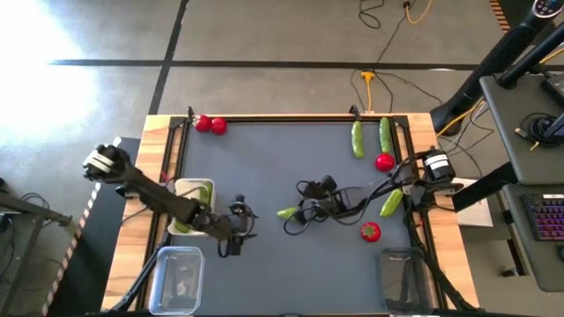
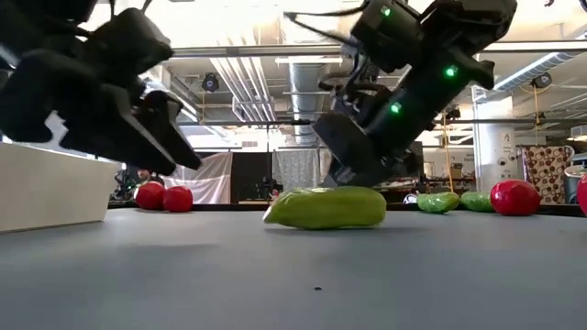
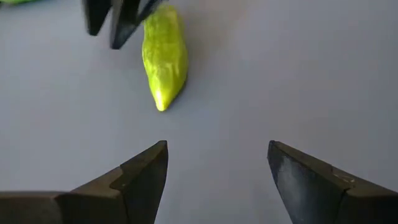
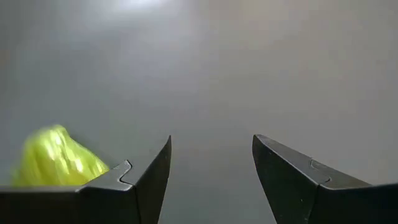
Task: Sort produce into baskets
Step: Put the green cucumber into the transparent bin
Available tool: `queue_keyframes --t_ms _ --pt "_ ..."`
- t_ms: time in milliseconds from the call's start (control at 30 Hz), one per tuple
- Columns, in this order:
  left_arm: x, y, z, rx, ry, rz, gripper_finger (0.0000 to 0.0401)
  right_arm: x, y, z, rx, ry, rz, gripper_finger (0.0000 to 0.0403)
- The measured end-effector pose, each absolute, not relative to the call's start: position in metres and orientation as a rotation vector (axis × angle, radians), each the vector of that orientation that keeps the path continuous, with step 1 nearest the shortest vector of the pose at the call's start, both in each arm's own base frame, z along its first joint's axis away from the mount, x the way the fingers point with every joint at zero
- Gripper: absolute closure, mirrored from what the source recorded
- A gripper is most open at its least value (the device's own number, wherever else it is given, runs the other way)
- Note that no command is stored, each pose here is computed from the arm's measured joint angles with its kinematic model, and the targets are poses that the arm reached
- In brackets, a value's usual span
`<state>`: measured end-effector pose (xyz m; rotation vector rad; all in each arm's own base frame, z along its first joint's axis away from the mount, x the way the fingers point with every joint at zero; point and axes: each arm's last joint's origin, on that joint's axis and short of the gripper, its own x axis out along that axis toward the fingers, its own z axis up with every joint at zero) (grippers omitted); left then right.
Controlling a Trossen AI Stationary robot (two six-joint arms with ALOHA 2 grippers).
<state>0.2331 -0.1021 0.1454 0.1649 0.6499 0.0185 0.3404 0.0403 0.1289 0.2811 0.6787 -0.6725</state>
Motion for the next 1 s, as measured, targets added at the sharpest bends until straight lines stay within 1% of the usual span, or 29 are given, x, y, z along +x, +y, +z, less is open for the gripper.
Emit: queue_keyframes --t_ms 167,233,333,467,533,667,833,1000 --pt "0.258 -0.109 0.139 0.141 0.635 0.073 0.0138 0.345 0.043 0.132 0.270 0.645 -0.622 0.0184" --pt "0.266 -0.106 0.136 0.173 0.641 0.125 0.0131 0.345 0.044 0.133 0.268 0.645 -0.620 0.0184" --pt "0.281 -0.101 0.134 0.193 0.618 0.141 0.0117 0.344 0.044 0.132 0.266 0.647 -0.624 0.0184" --pt "0.299 -0.089 0.131 0.215 0.631 0.136 0.0103 0.344 0.044 0.131 0.260 0.656 -0.625 0.0184" --pt "0.307 -0.080 0.130 0.188 0.639 0.119 0.0099 0.343 0.045 0.131 0.258 0.660 -0.622 0.0184" --pt "0.322 -0.067 0.126 0.130 0.624 0.060 0.0098 0.342 0.050 0.131 0.250 0.663 -0.609 0.0184" --pt "0.337 -0.054 0.115 0.108 0.634 0.081 0.0098 0.341 0.056 0.131 0.237 0.669 -0.593 0.0184" --pt "0.354 -0.055 0.097 0.111 0.646 0.081 0.0098 0.340 0.060 0.131 0.233 0.674 -0.584 0.0184"
